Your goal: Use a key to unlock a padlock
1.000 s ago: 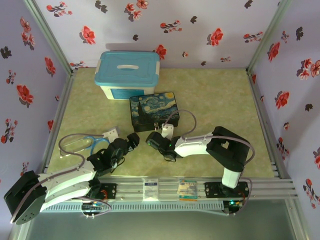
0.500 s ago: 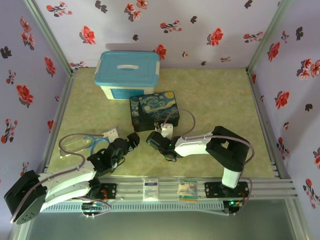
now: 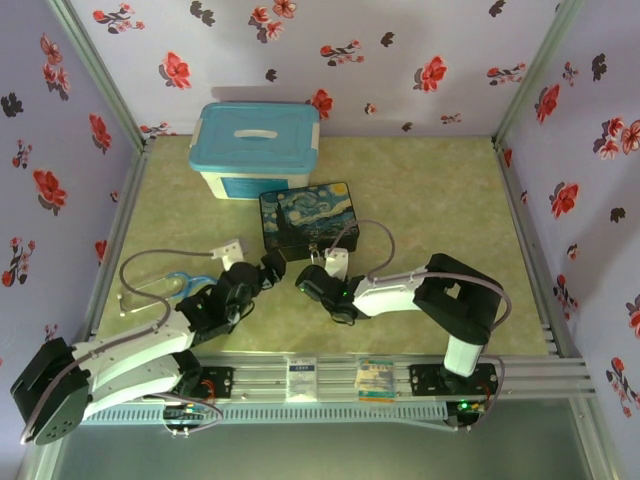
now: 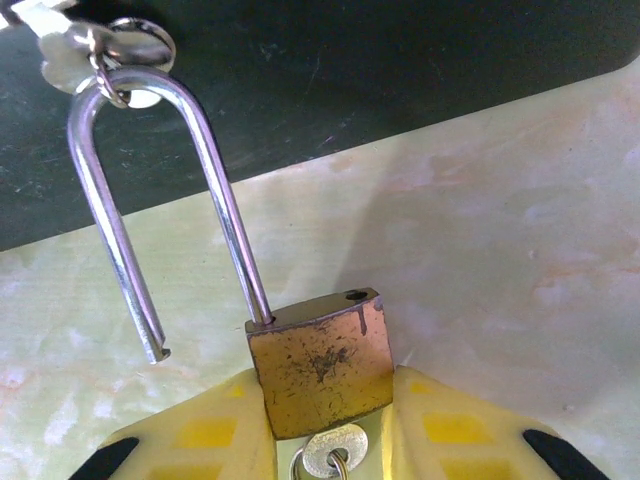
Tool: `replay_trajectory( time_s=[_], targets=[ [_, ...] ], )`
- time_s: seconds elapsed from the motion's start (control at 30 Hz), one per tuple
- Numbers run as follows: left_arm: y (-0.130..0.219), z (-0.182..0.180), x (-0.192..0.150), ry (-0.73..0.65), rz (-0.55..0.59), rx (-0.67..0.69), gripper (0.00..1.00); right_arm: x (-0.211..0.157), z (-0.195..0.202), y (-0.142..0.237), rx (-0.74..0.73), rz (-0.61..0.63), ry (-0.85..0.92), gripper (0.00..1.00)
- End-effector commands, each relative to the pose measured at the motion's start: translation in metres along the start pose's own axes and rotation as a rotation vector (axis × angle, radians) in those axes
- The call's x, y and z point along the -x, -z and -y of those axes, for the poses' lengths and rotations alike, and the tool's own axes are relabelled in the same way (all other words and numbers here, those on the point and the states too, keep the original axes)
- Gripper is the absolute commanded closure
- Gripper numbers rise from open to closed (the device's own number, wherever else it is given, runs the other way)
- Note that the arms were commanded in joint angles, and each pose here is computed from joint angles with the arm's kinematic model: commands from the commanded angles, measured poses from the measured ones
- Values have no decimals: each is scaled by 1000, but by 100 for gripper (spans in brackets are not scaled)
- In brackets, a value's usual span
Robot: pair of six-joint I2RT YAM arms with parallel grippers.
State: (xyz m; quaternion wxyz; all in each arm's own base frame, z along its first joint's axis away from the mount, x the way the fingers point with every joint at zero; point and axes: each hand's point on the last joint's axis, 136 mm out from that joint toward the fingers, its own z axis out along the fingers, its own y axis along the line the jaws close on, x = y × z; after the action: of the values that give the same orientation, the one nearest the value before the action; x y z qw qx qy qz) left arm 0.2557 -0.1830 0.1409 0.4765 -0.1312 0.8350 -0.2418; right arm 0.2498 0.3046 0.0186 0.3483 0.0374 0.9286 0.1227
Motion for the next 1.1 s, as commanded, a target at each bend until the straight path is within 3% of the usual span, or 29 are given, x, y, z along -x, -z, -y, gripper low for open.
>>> replay_trajectory(
  time_s=[0.0,0.2,0.43,0.6,0.9,1.07],
  targets=[
    [-8,24,26,-165,44,15,14,-20,44,-15,-105,-45,28,81],
    [-58,73,29,-369,-52,-32,23,-28,39,-19,-53,-53,-41,83],
    [-111,69,9,-478,-128,26,29,-25,30,-21,-15,-41,-80,87],
    [-126,49,-3,-491,-160,75,31,-24,27,-21,-7,-37,-105,89],
    [-129,25,-29,-479,-213,96,41,-22,-2,-25,85,-67,-333,90],
    [-128,20,-38,-472,-222,77,42,-22,-26,-29,166,-102,-422,91]
  ],
)
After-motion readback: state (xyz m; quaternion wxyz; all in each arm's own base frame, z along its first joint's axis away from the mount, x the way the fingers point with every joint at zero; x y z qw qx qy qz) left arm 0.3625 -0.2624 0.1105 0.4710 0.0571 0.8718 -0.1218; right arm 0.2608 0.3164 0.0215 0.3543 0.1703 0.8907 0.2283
